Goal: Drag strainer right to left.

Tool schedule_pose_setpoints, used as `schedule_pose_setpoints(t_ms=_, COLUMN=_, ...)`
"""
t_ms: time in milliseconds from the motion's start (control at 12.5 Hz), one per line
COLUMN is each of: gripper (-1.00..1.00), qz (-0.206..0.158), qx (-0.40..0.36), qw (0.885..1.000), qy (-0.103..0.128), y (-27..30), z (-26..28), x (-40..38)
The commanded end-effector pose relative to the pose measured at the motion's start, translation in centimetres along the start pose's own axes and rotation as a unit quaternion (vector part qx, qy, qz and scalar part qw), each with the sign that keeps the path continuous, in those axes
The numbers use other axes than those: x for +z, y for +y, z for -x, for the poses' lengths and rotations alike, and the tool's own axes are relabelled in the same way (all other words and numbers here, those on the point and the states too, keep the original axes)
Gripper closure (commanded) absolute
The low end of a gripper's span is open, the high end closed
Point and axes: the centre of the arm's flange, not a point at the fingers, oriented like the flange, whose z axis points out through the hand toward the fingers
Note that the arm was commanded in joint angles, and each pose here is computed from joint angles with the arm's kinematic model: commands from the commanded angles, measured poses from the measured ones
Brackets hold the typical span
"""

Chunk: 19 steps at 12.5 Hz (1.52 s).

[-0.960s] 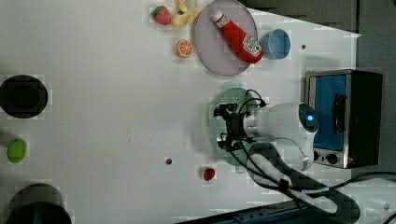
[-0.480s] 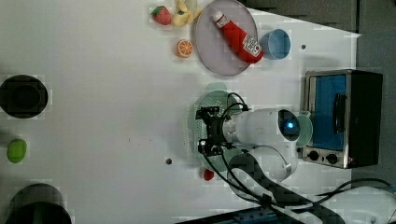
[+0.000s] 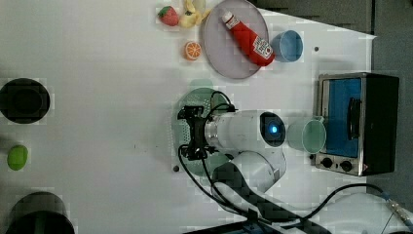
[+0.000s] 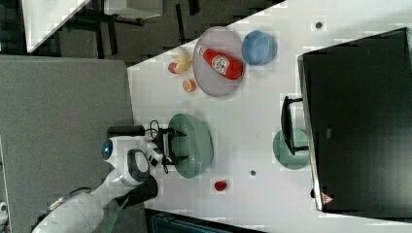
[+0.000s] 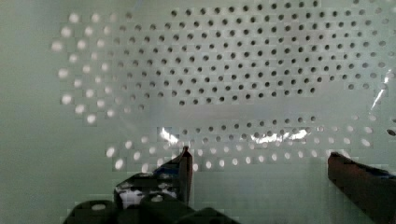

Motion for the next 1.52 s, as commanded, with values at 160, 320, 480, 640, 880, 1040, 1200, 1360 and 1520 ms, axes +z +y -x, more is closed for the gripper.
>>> schedule_pose_setpoints(t_ms=160, gripper=-1.00, qz=-0.005, qx=0.016, qw=1.000, qy=-0.012, y=-0.8, z=4.1, x=-0.1)
schedule_pose_setpoints(t_ms=320, gripper=-1.00, qz=-0.009, qx=0.027, qw=0.999, qy=-0.017, y=-0.9, z=6.0, x=0.1)
schedule_pose_setpoints(t_ms=480, gripper=-1.00, qz=-0.012, qx=0.045, qw=0.999, qy=-0.023, y=-0.9, z=8.0, x=0.4)
schedule_pose_setpoints(t_ms=640, gripper=-1.00, qz=-0.014, qx=0.038, qw=0.999, qy=-0.028, y=-1.0, z=9.8, x=0.8)
schedule_pose_setpoints(t_ms=880, gripper=-1.00, qz=-0.014, qx=0.023, qw=0.999, qy=-0.032, y=-0.8, z=12.0, x=1.8)
schedule_pose_setpoints(t_ms=1040, gripper=-1.00, qz=-0.017, qx=0.017, qw=0.999, qy=-0.037, y=-0.9, z=13.1, x=2.0)
schedule_pose_setpoints(t_ms=1200, gripper=-1.00, qz=-0.019, qx=0.018, qw=0.999, qy=-0.036, y=-1.1, z=13.0, x=1.8)
schedule_pose_setpoints(t_ms=1360, gripper=-1.00, qz=-0.006, qx=0.004, qw=1.000, qy=-0.016, y=-1.2, z=12.1, x=0.8)
schedule_pose_setpoints(t_ms=1520, gripper=-1.00, qz=0.002, qx=-0.044, qw=0.999, qy=0.016, y=-2.0, z=10.3, x=-3.3)
